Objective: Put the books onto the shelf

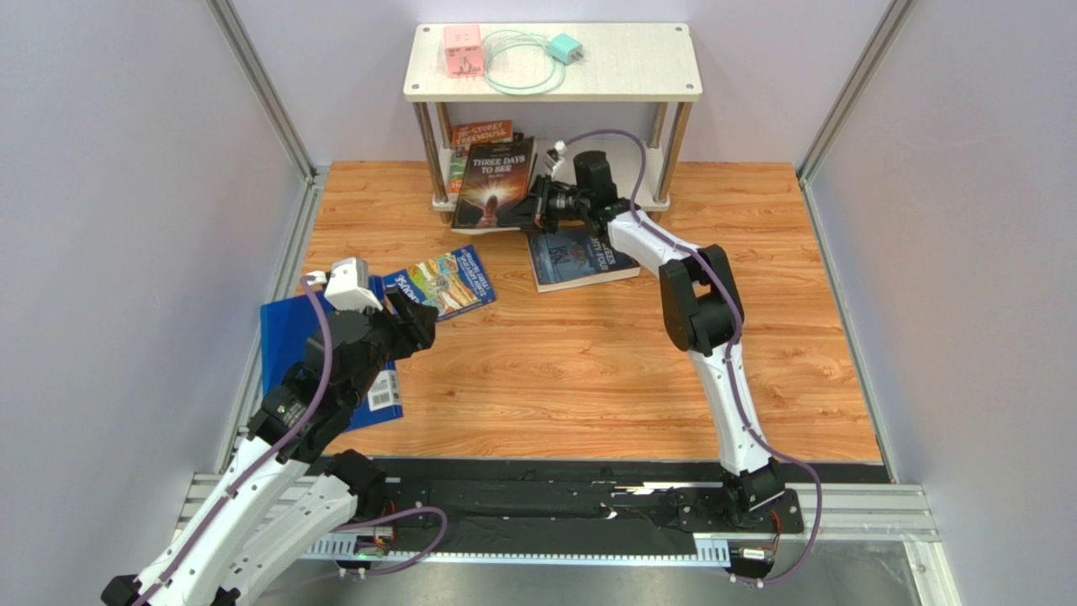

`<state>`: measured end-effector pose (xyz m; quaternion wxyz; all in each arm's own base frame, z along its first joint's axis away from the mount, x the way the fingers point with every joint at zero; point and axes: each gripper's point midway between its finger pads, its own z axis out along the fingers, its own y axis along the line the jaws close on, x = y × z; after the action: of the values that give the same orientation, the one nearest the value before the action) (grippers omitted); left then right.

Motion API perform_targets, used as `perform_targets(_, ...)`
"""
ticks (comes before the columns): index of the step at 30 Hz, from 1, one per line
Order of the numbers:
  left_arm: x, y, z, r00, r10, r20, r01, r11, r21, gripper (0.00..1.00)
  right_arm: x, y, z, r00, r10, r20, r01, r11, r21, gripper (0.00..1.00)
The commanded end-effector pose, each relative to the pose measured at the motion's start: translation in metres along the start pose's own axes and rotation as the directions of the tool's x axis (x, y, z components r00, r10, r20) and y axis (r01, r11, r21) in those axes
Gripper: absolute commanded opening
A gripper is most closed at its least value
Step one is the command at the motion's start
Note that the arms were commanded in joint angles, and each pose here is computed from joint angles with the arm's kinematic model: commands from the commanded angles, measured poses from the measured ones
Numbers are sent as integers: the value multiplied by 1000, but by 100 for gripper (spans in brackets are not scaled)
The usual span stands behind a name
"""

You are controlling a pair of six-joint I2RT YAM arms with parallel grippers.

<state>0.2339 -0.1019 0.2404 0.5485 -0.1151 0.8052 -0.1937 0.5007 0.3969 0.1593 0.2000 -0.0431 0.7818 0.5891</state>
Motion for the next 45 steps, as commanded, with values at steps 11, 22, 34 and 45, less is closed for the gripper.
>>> perform_targets(11, 7, 5, -5, 1000, 11, -1, -11, 1000, 11, 70, -31, 18, -3, 996, -42, 80, 50, 994, -100, 2)
perform_targets(22, 20, 1, 3, 999, 3, -35, -2, 999, 40, 70, -67, 23, 5, 991, -28, 133, 46, 990, -131, 5)
perform_targets(34, 34, -1, 11, 997, -11, -71, 15, 998, 54, 69, -75, 12, 8, 989, -11, 148, 29, 993, -117, 9)
perform_targets(45, 41, -3, 14, 996, -11, -88, 17, 997, 72, 69, -76, 19, 2, 984, -18, 175, 40, 992, -120, 56)
